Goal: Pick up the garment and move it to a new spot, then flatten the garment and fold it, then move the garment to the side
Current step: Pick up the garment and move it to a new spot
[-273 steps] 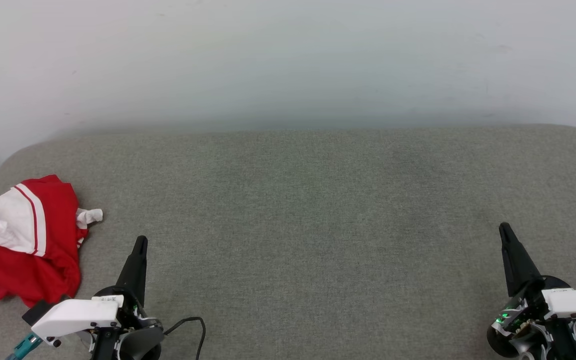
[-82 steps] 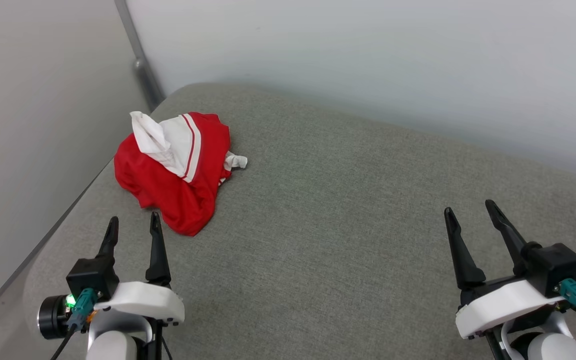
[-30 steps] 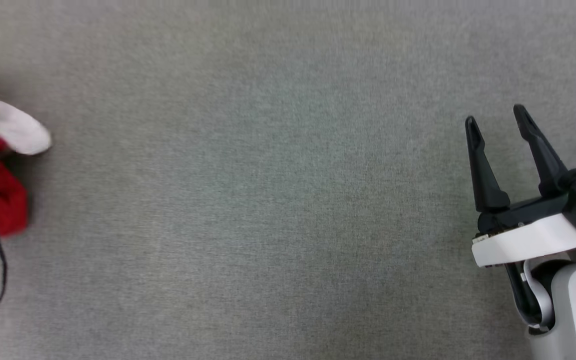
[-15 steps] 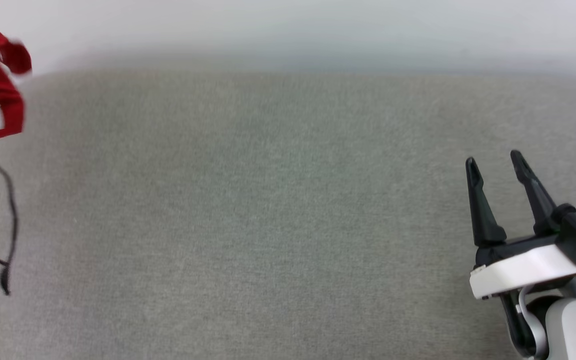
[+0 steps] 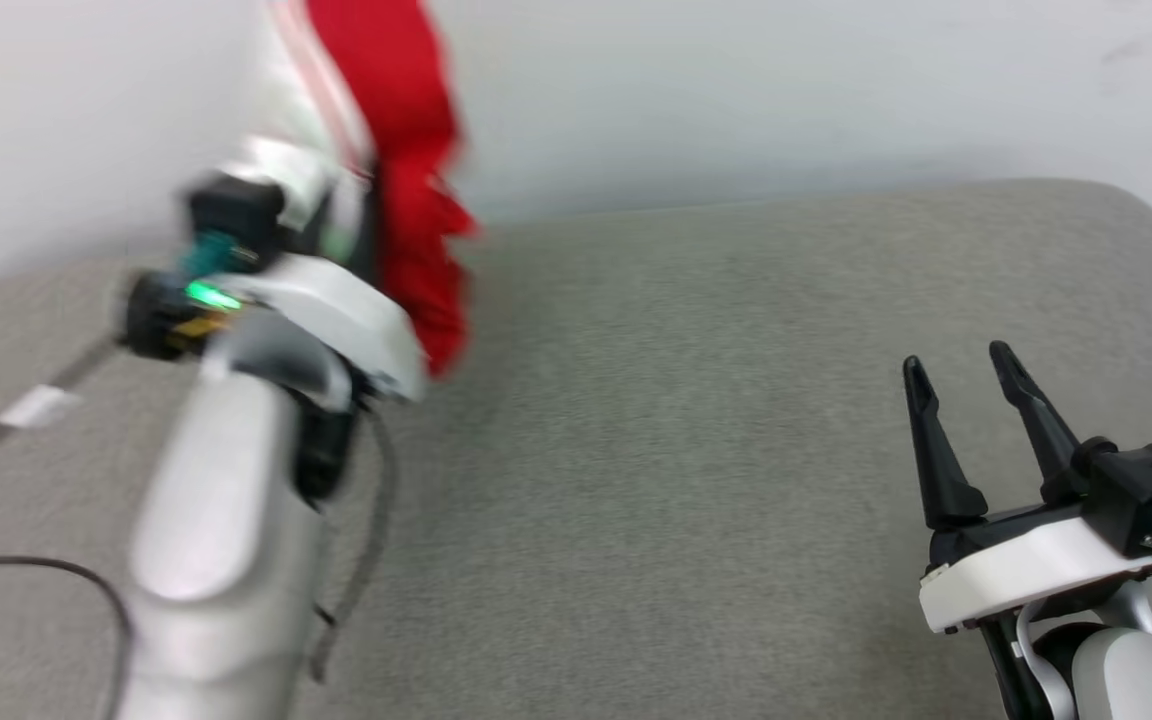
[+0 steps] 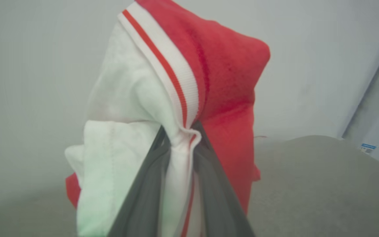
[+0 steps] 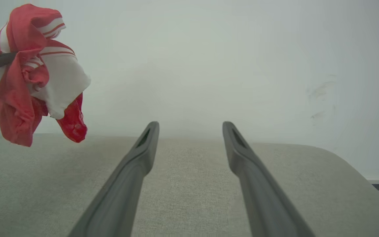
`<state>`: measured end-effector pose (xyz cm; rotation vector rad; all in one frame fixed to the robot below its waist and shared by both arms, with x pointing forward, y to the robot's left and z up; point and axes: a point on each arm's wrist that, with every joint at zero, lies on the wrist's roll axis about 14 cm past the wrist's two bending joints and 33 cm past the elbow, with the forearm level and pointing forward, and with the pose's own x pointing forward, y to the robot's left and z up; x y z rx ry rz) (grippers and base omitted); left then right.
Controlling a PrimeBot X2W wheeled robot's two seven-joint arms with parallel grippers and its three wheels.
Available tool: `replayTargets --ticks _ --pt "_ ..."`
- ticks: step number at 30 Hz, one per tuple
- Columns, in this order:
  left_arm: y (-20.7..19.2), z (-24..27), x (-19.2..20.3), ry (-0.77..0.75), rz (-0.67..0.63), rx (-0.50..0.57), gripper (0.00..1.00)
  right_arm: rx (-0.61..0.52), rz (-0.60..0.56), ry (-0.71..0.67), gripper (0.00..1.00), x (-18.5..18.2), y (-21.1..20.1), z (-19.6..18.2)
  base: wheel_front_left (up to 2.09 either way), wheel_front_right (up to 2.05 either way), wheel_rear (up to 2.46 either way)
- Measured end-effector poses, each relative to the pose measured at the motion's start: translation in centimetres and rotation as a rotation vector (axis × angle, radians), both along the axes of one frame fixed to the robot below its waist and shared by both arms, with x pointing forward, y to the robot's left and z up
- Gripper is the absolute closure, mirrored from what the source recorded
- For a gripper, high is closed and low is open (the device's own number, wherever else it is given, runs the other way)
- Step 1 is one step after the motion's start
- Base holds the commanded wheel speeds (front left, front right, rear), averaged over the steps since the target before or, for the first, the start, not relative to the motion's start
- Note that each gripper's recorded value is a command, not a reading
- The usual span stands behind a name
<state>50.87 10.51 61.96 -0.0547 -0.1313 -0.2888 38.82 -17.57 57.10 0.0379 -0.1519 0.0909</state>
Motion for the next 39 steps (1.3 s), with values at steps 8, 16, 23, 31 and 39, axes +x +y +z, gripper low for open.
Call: replayTargets --ticks 8,16,23,31,39 --pt "-12.2 -9.1 -4.8 0.234 -0.333 0.011 1.00 0.005 -0.089 0.031 0.00 -1.3 -3.0 -0.8 0.00 0.00 0.00" --pt "-16.6 -19.0 -12.8 0.528 -0.528 0.058 0.00 0.014 -0.124 0.068 0.00 -1.1 -4.1 -2.4 0.00 0.00 0.00" --pt "-16.4 -15.0 -12.1 0.328 -0.472 -0.025 0.00 0.017 -0.099 0.063 0.00 -0.5 -3.3 -2.4 0.00 0.00 0.00" --pt "-11.2 -8.6 -9.4 0.087 -0.250 -0.116 0.00 0.015 -0.057 0.051 0.00 -0.4 -1.9 -1.8 0.00 0.00 0.00" --pt "-0.6 -6.7 -8.6 0.004 0.071 -0.120 0.00 0.010 -0.016 0.061 0.00 -1.1 -0.5 -1.7 0.00 0.00 0.00"
